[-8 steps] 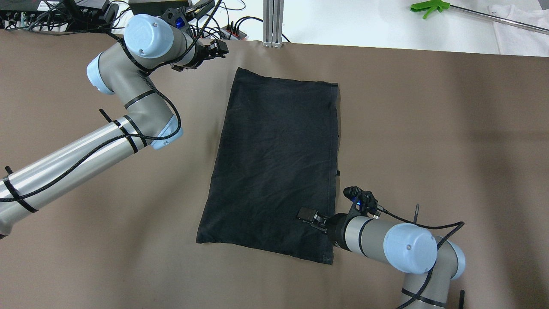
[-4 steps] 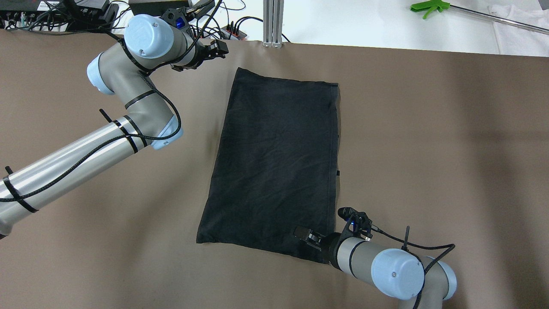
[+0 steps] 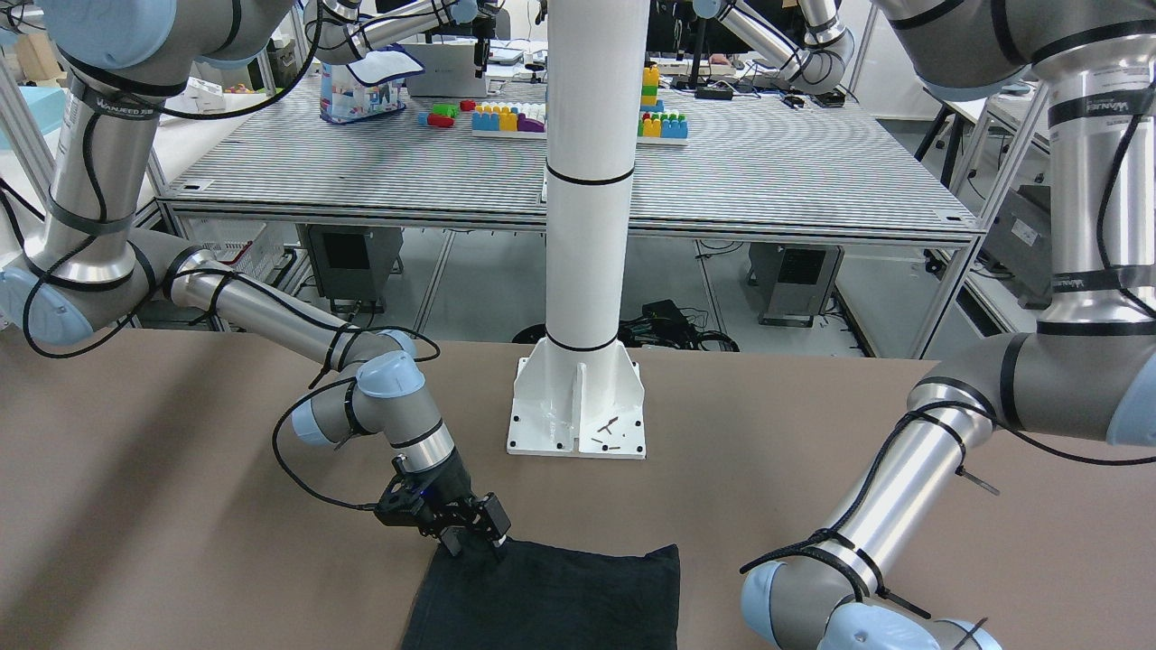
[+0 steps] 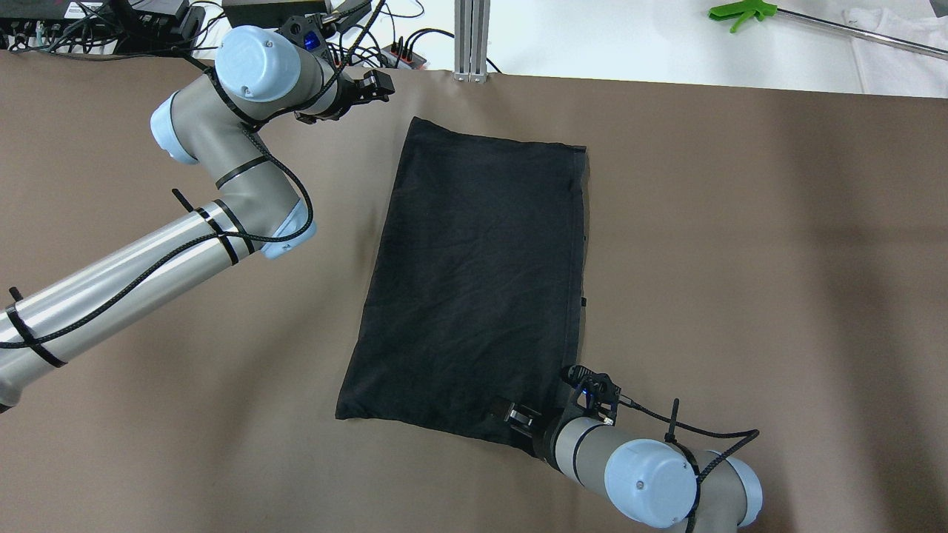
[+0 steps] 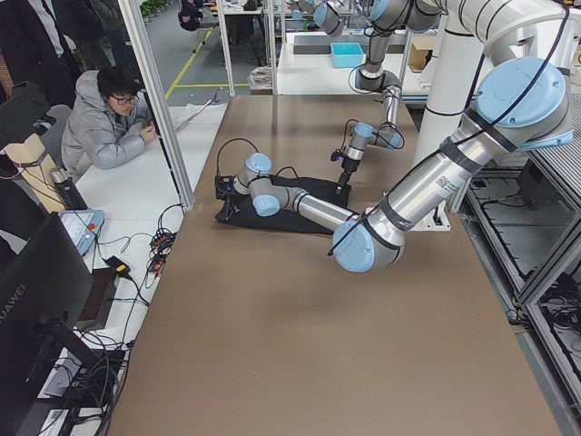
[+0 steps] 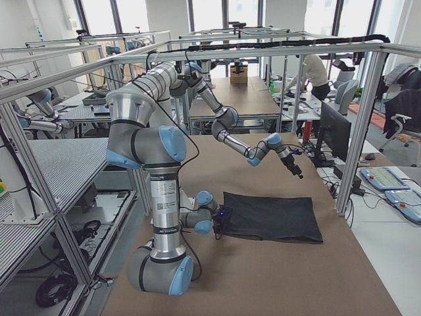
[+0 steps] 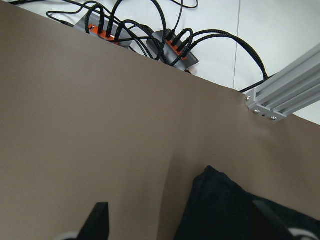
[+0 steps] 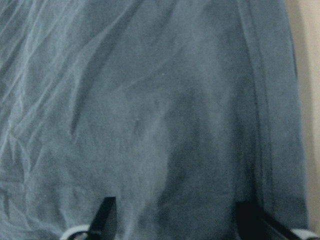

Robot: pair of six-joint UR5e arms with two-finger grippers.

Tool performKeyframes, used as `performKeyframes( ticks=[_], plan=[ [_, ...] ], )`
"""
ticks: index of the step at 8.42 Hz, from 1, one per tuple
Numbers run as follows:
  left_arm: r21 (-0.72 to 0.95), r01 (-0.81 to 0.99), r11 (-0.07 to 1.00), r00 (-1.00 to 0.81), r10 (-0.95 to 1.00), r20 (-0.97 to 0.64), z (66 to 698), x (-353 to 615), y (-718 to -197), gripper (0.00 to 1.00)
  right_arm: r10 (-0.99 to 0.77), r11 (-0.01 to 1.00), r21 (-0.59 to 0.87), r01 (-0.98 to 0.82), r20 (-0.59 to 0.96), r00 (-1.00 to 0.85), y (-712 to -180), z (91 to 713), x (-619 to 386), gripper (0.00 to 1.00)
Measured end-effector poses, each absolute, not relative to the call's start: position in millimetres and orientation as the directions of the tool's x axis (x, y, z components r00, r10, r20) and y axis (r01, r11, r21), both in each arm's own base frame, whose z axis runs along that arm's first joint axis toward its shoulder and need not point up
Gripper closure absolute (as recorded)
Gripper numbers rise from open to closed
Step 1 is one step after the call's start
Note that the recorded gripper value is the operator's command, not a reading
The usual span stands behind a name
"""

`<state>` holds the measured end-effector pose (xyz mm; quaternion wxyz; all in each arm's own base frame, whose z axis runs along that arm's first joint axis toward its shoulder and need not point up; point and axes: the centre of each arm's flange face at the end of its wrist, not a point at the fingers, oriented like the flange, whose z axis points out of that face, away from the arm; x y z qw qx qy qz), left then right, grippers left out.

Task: Fold clothes
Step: 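Reach the left gripper to the other near corner and grasp it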

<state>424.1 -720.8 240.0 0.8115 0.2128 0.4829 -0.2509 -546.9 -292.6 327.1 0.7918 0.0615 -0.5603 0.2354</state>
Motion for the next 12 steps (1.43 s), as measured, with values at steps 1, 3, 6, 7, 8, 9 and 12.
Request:
performKeyframes(
  ticks=[1,3,6,7,8,9,12],
  plan=[
    [0.104,0.612,0.784,0.41,-0.202,-0.889,241.1,424.5,-721.0,0.0,0.317,0.875,-0.178,-0.451,0.914,0.254,-295.3,317.3,-551.0,1.0],
    [0.104,0.611,0.785,0.412,-0.204,-0.888,242.8,424.8,-721.1,0.0,0.339,0.862,-0.196,-0.467,0.908,0.246,-301.7,304.2,-555.1,1.0],
    [0.102,0.609,0.787,0.41,-0.202,-0.889,243.5,428.1,-718.8,0.0,0.351,0.85,-0.201,-0.487,0.906,0.238,-314.8,300.1,-552.2,1.0],
    [0.097,0.61,0.786,0.402,-0.201,-0.893,240.0,427.9,-717.6,0.0,0.35,0.848,-0.201,-0.489,0.907,0.233,-317.3,299.1,-550.5,1.0],
    [0.084,0.612,0.786,0.38,-0.199,-0.903,231.6,425.9,-713.5,0.0,0.346,0.849,-0.201,-0.489,0.91,0.227,-319.7,297.3,-547.9,1.0],
    [0.047,0.611,0.79,0.335,-0.205,-0.92,220.0,424.4,-701.2,0.0,0.342,0.85,-0.201,-0.487,0.913,0.221,-320.9,294.9,-545.6,1.0],
    [-0.104,0.553,0.827,0.181,-0.241,-0.953,204.6,444.0,-606.4,0.0,0.331,0.855,-0.204,-0.476,0.923,0.199,-318.6,283.2,-537.1,1.0]
  ],
)
